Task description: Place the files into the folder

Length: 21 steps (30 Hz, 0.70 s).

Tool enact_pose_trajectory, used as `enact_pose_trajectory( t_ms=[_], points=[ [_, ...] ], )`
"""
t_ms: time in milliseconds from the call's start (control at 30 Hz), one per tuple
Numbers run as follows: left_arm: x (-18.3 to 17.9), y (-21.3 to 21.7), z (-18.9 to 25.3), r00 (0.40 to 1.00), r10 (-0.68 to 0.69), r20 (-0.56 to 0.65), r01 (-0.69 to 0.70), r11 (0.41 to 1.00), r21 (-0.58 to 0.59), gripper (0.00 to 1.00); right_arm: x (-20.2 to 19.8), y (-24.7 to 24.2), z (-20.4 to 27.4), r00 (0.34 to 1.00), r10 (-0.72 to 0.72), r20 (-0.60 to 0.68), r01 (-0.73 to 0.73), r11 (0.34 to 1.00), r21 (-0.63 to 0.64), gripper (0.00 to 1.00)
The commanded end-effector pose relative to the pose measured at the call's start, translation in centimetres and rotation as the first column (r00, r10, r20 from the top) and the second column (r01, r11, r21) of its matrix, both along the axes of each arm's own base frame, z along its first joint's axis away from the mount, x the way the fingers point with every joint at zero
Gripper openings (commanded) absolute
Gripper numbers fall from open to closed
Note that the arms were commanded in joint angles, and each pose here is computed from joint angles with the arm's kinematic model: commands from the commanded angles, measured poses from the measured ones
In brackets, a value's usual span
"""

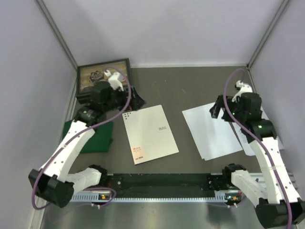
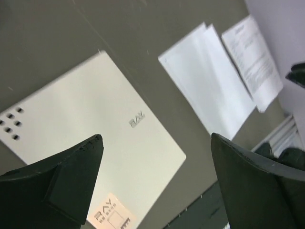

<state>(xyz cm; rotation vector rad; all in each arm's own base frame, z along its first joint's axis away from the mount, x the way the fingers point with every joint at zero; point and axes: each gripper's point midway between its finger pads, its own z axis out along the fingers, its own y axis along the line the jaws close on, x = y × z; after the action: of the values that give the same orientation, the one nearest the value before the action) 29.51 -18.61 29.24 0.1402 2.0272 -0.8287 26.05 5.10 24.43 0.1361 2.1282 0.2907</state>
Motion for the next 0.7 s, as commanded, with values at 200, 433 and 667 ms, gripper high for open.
enact_pose_trajectory(
  t_ms=[200, 433, 667],
  points=[
    [-0.8, -1.4, -2.6, 0.998, 0.054, -0.016, -0.053, 0.997, 0.056, 0.98, -1.4, 12.5, -6.1, 0.942, 0.318, -0.106, -0.304, 0.944, 0.131, 0.99],
    [-0.6, 2.9, -2.7, 0.957, 0.289, 0.038, -0.291, 0.955, 0.058, 0.99, -7.3, 23.7, -12.0, 0.862, 0.448, -0.238, -0.360, 0.870, 0.337, 0.99],
    [-1.5, 4.8, -9.7, 0.897, 0.419, -0.141, -0.393, 0.902, 0.180, 0.94, -11.5, 28.4, -16.6, 0.755, 0.534, -0.381, -0.342, 0.816, 0.466, 0.99]
  ],
)
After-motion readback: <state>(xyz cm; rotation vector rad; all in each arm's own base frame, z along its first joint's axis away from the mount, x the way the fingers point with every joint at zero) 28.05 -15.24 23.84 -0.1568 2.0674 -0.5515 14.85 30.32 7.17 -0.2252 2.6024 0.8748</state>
